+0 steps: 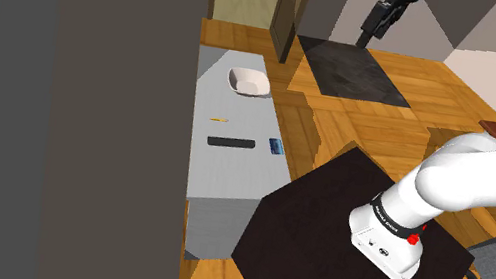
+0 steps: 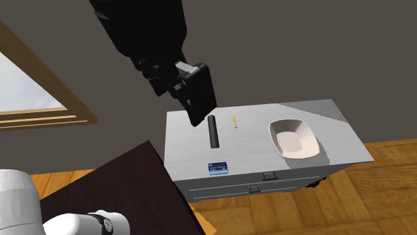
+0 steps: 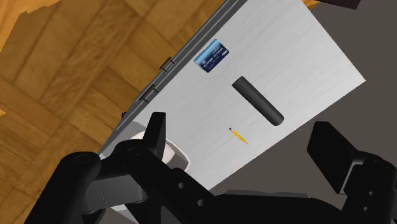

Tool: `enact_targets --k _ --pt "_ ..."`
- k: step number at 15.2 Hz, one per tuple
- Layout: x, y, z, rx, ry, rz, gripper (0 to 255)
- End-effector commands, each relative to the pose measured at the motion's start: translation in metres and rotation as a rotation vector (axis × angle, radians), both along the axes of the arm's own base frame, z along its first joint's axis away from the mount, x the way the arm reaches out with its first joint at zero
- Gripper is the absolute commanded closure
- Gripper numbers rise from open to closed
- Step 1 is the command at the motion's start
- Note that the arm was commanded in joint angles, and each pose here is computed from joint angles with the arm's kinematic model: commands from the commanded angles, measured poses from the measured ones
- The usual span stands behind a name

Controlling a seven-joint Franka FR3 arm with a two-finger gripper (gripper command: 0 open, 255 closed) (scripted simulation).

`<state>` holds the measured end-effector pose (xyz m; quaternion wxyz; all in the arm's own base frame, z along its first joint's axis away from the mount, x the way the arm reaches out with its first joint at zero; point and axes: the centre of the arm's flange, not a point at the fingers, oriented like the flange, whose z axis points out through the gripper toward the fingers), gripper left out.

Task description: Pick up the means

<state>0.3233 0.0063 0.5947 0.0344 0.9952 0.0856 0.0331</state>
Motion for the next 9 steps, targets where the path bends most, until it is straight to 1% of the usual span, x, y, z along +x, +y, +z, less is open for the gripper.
enact_targets --k 1,9 --pt "0.000 0.000 0.000 0.000 0.000 0.000 0" --pt "0.055 0.007 -0.091 0.018 0.028 0.155 0"
